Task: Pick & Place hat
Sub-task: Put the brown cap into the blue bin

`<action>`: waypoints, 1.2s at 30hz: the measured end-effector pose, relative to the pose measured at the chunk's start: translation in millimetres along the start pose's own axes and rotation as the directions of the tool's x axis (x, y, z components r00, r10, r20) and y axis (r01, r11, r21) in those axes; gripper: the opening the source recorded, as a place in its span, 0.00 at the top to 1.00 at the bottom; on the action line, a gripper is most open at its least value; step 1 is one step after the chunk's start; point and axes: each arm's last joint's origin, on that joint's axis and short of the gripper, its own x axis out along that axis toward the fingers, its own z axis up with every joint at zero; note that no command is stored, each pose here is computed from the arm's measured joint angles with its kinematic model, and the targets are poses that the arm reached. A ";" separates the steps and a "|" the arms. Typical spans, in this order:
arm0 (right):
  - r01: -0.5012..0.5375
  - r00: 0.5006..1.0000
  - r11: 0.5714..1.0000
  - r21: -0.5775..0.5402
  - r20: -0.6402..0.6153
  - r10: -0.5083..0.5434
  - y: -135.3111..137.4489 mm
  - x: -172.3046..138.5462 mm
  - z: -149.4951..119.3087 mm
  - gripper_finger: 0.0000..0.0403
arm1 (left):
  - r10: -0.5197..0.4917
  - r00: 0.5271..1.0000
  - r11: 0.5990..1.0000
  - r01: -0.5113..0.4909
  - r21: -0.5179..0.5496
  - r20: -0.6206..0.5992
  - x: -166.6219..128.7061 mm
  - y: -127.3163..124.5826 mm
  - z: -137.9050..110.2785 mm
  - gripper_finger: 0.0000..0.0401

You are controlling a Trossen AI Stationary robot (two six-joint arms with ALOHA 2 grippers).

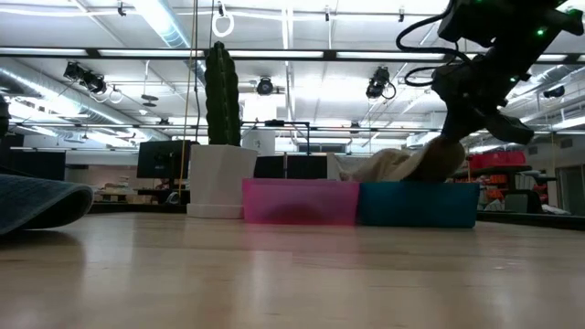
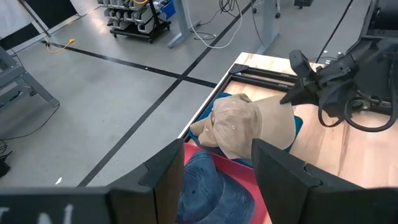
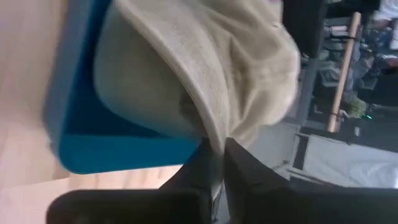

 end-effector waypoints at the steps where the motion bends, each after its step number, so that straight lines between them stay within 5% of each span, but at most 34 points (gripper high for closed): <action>1: 0.016 1.000 1.000 0.004 -0.006 -0.016 -1.3 -0.6 0.2 0.96 | 0.000 1.000 1.000 0.000 0.000 0.000 0.0 0.0 0.0 0.53; 7: 0.159 0.987 0.982 0.105 -0.032 -0.157 -30.3 -16.5 5.0 0.98 | 0.000 1.000 1.000 0.000 0.001 0.000 0.0 0.0 0.0 0.53; 13: 0.302 0.953 0.896 0.326 -0.125 -0.276 -65.5 -39.7 2.1 0.99 | 0.001 1.000 1.000 -0.001 0.002 0.000 -0.1 0.2 0.0 0.53; 17: 0.300 0.953 0.821 0.486 -0.194 -0.234 -78.4 -48.8 -1.9 0.99 | 0.001 1.000 1.000 -0.001 0.014 0.000 0.0 0.3 0.0 0.53; 23: 0.193 0.969 0.703 0.685 -0.245 -0.028 -77.2 -40.7 13.0 0.99 | 0.002 1.000 1.000 -0.003 0.031 0.007 0.0 1.0 0.9 0.53; 36: 0.219 0.962 0.738 0.639 -0.267 -0.054 -49.8 -9.2 58.9 0.99 | 0.011 1.000 0.999 -0.012 0.053 0.007 1.2 3.5 1.2 0.53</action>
